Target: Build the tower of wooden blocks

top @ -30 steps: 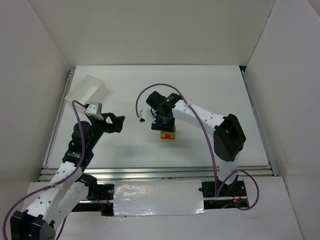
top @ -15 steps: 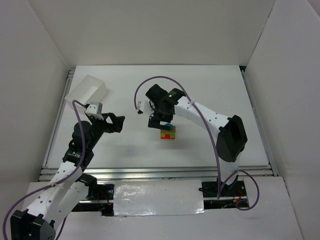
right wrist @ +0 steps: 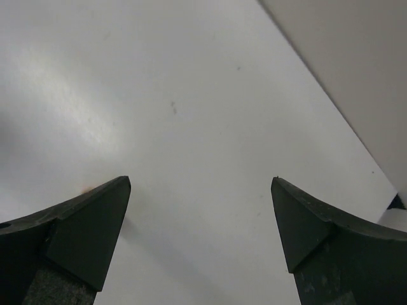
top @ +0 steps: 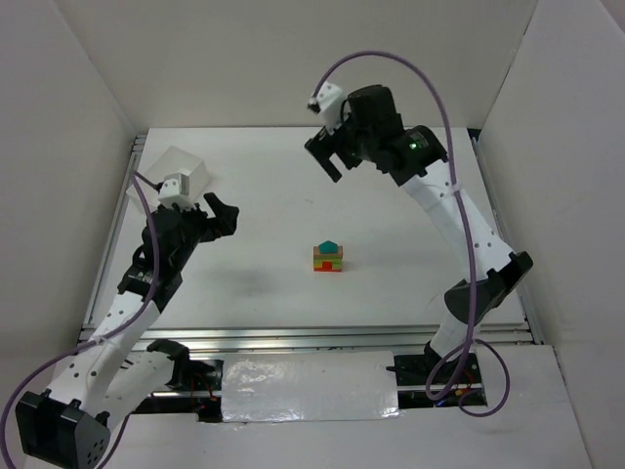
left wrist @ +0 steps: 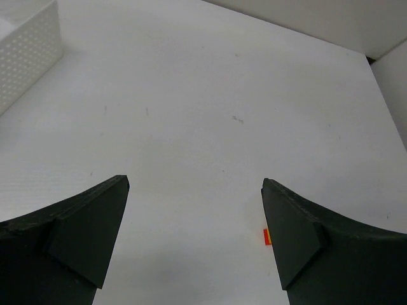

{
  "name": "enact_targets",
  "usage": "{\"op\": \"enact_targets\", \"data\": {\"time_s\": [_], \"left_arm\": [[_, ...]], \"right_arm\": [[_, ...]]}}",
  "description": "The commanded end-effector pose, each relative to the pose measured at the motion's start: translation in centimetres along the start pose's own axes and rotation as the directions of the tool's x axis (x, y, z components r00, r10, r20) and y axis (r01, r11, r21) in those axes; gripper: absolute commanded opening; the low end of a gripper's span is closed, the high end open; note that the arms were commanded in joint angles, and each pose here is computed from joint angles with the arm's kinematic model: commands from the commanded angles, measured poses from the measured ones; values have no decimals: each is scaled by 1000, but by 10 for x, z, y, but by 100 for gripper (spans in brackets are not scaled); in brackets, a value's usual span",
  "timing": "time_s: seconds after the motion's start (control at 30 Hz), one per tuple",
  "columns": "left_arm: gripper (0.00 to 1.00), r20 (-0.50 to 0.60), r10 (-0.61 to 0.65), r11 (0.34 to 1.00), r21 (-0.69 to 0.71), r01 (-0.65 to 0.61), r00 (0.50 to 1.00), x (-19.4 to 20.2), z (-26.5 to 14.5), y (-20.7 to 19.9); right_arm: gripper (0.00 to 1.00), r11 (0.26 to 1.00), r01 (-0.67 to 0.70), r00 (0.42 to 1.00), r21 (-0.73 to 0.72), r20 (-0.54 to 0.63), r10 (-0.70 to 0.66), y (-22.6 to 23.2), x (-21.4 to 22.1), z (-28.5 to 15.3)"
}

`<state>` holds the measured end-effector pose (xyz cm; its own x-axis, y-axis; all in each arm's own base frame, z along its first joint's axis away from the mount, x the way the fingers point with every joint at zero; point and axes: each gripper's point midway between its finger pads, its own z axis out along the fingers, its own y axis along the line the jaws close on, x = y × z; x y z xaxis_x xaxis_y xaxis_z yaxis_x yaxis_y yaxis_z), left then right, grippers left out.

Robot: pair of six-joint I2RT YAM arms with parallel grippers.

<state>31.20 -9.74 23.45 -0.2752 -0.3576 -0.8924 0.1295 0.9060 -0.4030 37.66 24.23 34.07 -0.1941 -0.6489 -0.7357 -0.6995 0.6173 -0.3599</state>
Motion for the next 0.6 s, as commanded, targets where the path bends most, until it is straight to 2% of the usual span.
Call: {"op": "enact_targets", "data": {"time_s": [0.0, 0.07, 0.1, 0.13, 0.17, 0.2, 0.23, 0.27, 0.3, 0.33, 0.43, 0.47, 0.57], "left_arm": [[99, 0, -88, 976, -201, 87, 996, -14, -5, 23], [99, 13, -133, 956, -264, 132, 991, -13, -10, 33], [99, 33, -176, 944, -278, 178, 984, -15, -13, 33], [99, 34, -187, 937, -294, 188, 982, -13, -15, 36], [99, 37, -198, 930, -307, 200, 979, -12, -20, 38], [99, 34, -212, 927, -310, 212, 977, -10, -21, 38], [99, 32, -213, 927, -310, 212, 977, -11, -23, 38], [99, 11, -212, 923, -328, 204, 977, -5, -27, 41], [99, 7, -215, 921, -331, 206, 976, -6, -29, 40], [99, 0, -214, 918, -341, 201, 977, -5, -31, 42], [99, -21, -206, 899, -398, 181, 978, 2, -38, 52], [99, -28, -197, 897, -409, 168, 980, 4, -39, 54], [99, -19, -167, 898, -416, 144, 986, -2, -37, 55]], "right_arm": [[100, 945, -319, 940, 66, 153, 306, -26, -28, -21], [100, 878, -473, 868, 74, 213, 449, -42, -21, -27], [100, 860, -507, 855, 64, 162, 492, -33, 5, -14], [100, 783, -617, 775, 76, 233, 587, -50, 8, -35], [100, 744, -666, 733, 60, 241, 637, -51, 17, -39], [100, 698, -713, 695, 69, 194, 692, -43, 49, -28], [100, 615, -784, 615, 85, 239, 751, -53, 63, -48], [100, 569, -816, 575, 103, 247, 780, -55, 79, -52], [100, 505, -848, 529, 162, 216, 821, -48, 115, -44], [100, 427, -887, 460, 176, 262, 848, -52, 128, -59], [100, 333, -919, 376, 213, 213, 902, -30, 181, -54], [100, 301, -925, 352, 231, 222, 910, -25, 200, -60], [100, 221, -945, 284, 241, 268, 921, -20, 223, -72]]}}
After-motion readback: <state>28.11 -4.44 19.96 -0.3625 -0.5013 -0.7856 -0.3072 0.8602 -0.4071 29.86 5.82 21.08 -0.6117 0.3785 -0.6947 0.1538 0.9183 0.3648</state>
